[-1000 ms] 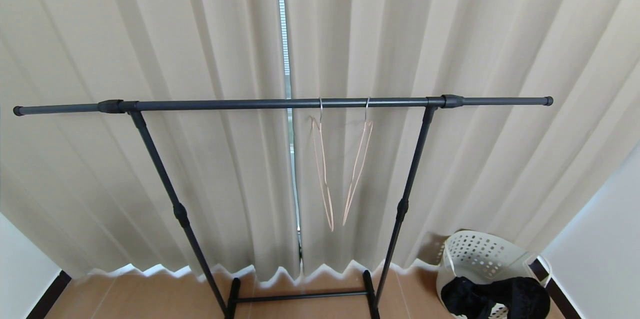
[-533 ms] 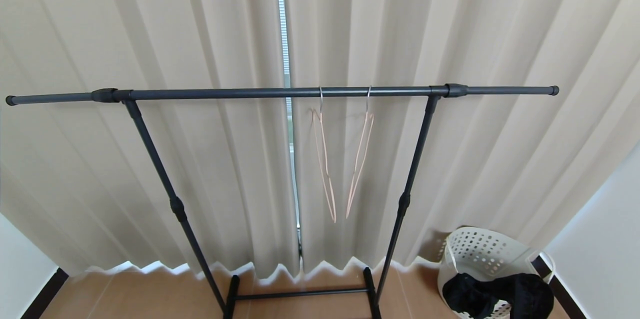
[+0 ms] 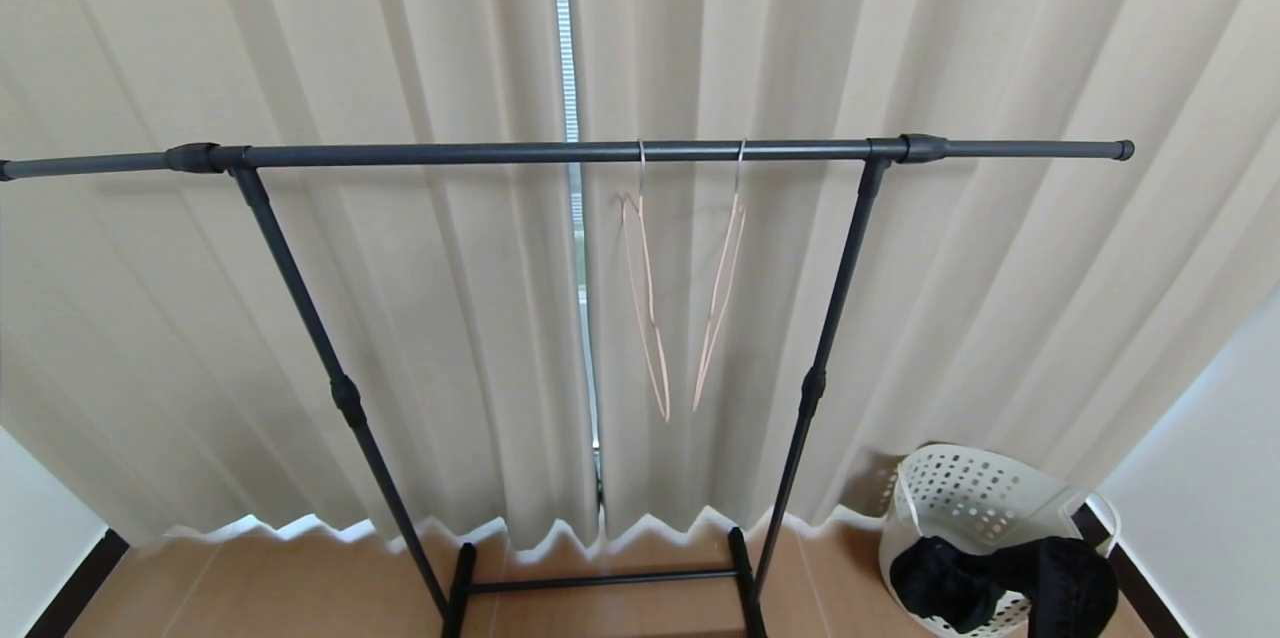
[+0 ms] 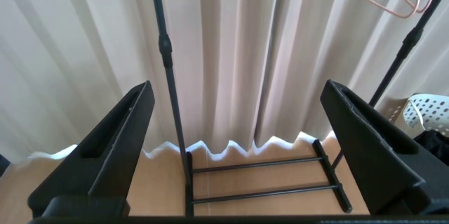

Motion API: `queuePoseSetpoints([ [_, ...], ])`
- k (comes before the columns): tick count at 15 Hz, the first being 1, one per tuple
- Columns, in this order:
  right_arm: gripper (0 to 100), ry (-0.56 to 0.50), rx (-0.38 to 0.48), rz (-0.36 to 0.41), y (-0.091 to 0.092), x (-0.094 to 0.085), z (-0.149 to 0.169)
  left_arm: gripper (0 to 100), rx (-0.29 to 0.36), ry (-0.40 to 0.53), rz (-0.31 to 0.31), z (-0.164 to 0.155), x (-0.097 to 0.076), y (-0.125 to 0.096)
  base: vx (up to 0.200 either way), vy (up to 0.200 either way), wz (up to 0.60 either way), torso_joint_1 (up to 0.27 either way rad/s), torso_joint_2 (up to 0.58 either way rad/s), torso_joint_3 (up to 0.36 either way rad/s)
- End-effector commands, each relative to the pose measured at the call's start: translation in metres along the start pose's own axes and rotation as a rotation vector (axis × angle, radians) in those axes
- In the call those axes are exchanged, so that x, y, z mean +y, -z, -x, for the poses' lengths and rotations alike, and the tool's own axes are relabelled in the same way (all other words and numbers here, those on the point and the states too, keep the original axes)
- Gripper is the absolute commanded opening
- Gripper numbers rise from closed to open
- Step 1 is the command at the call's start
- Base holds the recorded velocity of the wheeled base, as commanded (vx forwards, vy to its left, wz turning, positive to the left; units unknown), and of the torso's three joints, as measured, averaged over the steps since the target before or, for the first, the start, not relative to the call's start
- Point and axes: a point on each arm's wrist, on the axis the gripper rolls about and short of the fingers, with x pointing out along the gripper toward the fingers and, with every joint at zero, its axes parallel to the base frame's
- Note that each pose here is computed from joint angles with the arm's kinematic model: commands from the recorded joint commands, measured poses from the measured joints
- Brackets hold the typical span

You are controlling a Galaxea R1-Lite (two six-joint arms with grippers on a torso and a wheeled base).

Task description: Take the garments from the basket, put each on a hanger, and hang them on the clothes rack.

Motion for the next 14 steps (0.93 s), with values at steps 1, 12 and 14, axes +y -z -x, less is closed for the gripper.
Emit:
queuePoseSetpoints([
  [1,100,-0.001,0.002,0.001,-0.0001,0.0000,-0.0002,100,0.001,-0.001,0.000,-0.0001,0.0000,0.0000,0.000,0.000,0.00,-0.149,0.35,0.203],
  [12,100,-0.001,0.001,0.001,-0.0001,0.0000,-0.0001,100,0.001,0.002,0.000,-0.0001,-0.0001,0.0000,0.000,0.000,0.00,-0.173,0.42,0.241],
  [14,100,-0.001,0.002,0.001,-0.0001,0.0000,-0.0002,100,0.001,0.002,0.000,-0.0001,-0.0001,0.0000,0.000,0.000,0.00,-0.215,0.55,0.329],
])
